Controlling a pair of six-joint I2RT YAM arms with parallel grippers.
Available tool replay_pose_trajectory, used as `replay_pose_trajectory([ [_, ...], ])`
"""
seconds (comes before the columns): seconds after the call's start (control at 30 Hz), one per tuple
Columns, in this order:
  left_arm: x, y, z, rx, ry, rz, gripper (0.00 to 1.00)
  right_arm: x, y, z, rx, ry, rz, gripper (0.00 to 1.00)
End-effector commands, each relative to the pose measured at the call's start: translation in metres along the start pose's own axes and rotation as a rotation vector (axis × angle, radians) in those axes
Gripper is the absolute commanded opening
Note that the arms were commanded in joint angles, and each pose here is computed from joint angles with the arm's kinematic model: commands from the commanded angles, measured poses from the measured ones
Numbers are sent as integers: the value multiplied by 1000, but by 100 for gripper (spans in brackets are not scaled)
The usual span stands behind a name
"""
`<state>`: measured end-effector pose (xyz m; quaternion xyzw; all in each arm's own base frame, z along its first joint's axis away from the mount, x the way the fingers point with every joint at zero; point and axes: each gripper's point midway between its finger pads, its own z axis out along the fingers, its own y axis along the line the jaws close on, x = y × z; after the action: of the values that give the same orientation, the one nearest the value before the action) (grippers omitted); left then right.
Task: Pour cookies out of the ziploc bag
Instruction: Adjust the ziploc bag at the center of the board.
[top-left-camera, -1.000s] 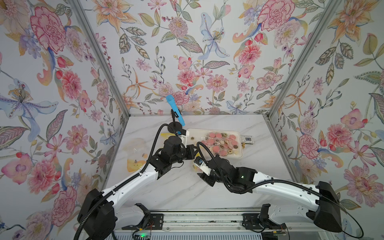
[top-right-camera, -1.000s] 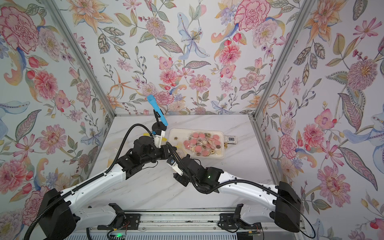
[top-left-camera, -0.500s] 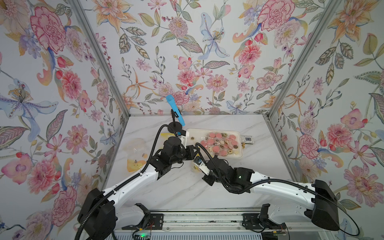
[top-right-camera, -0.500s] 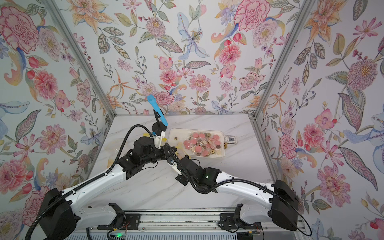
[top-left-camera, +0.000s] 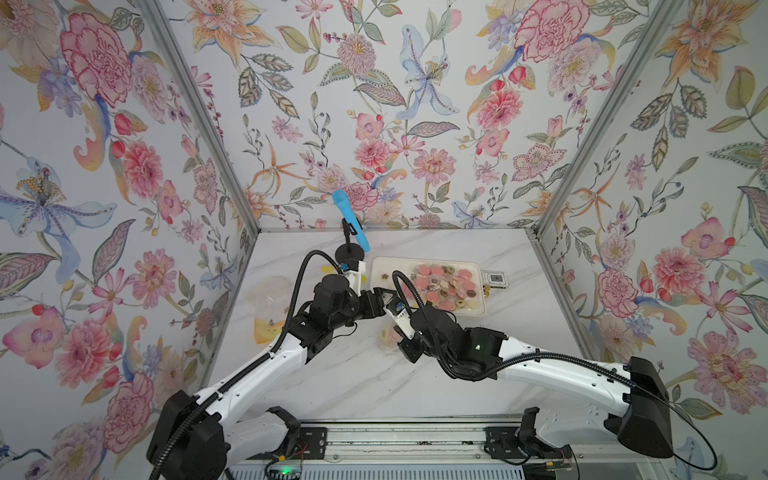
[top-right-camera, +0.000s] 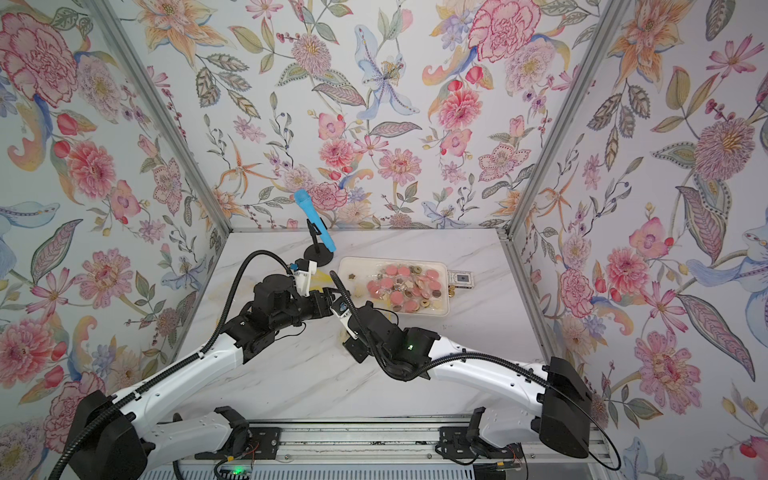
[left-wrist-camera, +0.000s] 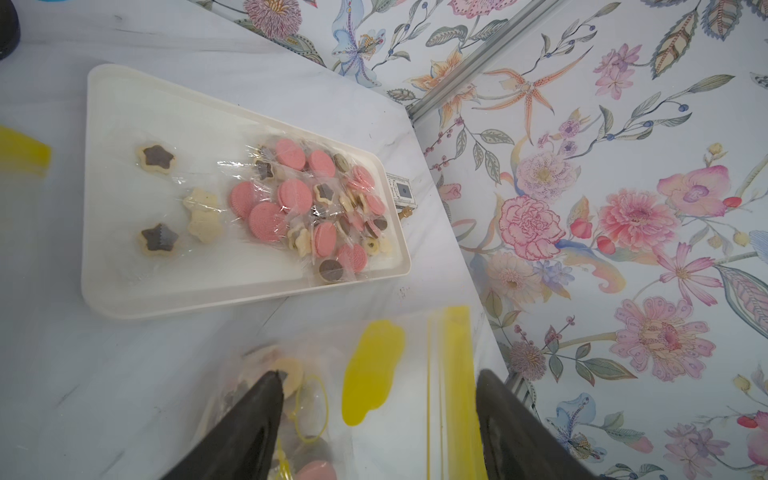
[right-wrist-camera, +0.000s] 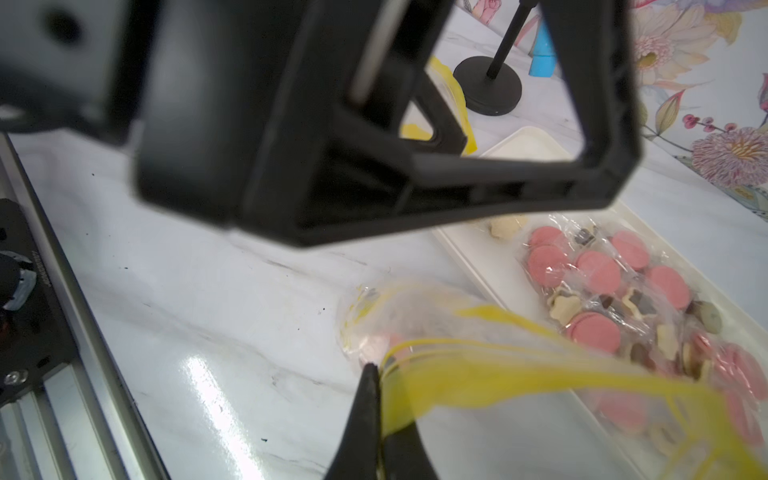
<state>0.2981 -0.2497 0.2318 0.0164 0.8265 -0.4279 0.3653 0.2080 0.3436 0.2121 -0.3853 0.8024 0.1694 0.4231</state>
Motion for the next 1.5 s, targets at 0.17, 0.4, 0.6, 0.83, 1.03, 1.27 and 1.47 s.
replay_pose_trajectory([
  [0.17,12,21,-13,-19,21,6,78,-9,-37,-3,-9,14,341,0],
  [0.4,56,46,-7,-1,98,-63,75,38,-78,7,42,76,537,0],
  [0.6,79,64,-4,-8,121,-125,72,40,-77,-3,-10,9,538,0],
  [0.83,95,83,2,-32,129,-187,65,44,-77,-18,-55,-88,502,0],
  [1.03,111,96,6,-39,145,-240,55,49,-84,-22,-56,-105,526,0],
  [1.27,111,96,15,4,124,-286,48,46,-82,-18,-73,-104,524,0],
  [1.47,109,95,23,27,118,-306,43,45,-82,-18,-70,-108,522,0],
])
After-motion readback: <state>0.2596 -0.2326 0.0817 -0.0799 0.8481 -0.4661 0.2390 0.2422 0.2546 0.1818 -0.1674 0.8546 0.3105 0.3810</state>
